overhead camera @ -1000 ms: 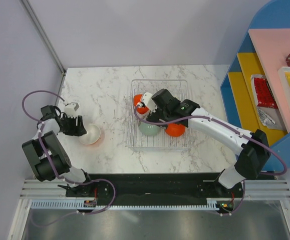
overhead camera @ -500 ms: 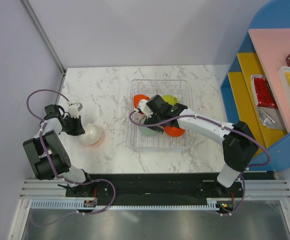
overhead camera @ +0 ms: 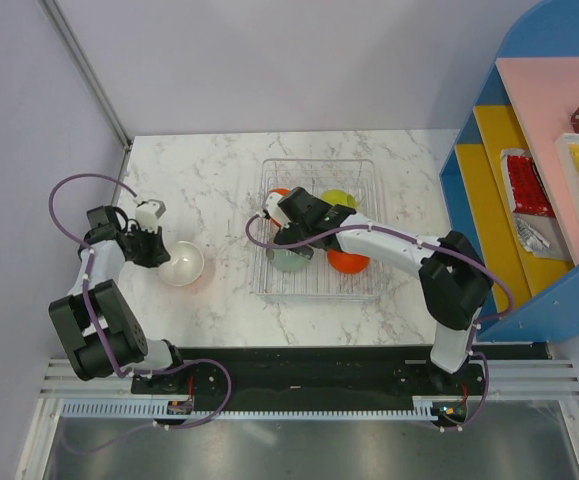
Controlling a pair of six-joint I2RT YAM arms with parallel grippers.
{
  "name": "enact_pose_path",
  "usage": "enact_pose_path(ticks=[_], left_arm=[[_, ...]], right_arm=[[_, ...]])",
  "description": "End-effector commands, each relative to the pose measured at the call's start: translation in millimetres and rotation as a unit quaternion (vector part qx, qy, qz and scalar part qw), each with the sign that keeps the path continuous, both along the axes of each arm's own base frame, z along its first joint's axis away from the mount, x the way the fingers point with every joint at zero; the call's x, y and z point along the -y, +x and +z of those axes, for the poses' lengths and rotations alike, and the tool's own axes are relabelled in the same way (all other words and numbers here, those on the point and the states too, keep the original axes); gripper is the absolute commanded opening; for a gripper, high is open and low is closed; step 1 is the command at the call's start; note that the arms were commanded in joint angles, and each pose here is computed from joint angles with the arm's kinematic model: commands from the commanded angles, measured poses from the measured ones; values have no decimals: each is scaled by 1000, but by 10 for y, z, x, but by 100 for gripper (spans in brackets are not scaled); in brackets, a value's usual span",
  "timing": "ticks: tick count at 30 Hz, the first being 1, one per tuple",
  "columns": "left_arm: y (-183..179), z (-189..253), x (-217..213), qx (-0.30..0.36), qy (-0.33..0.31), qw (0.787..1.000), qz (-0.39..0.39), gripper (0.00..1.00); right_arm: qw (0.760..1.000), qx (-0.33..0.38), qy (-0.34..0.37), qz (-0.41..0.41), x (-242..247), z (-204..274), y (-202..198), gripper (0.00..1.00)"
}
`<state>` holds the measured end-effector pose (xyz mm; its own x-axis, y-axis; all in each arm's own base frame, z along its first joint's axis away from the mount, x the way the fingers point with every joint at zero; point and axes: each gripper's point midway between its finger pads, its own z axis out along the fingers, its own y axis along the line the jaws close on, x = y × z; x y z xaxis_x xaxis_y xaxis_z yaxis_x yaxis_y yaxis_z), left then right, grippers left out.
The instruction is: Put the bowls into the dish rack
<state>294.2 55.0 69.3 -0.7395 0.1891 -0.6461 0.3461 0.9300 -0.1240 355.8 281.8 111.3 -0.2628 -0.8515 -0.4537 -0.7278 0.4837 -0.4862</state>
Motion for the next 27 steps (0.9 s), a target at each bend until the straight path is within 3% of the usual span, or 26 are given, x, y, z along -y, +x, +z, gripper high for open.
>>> enact_pose_path(ticks=[1,15,27], left_arm=[[58,163,87,23,-17,1000,-7,2],[71,501,312,63,-30,997,-42,2],[178,1452,984,145,-40,980,-129,2]], right_arm=[[999,33,27,6,-272,185,73,98],[997,70,-36,-11,354,323,-164,98],[993,68,-72,-61,921,103,-113,98]])
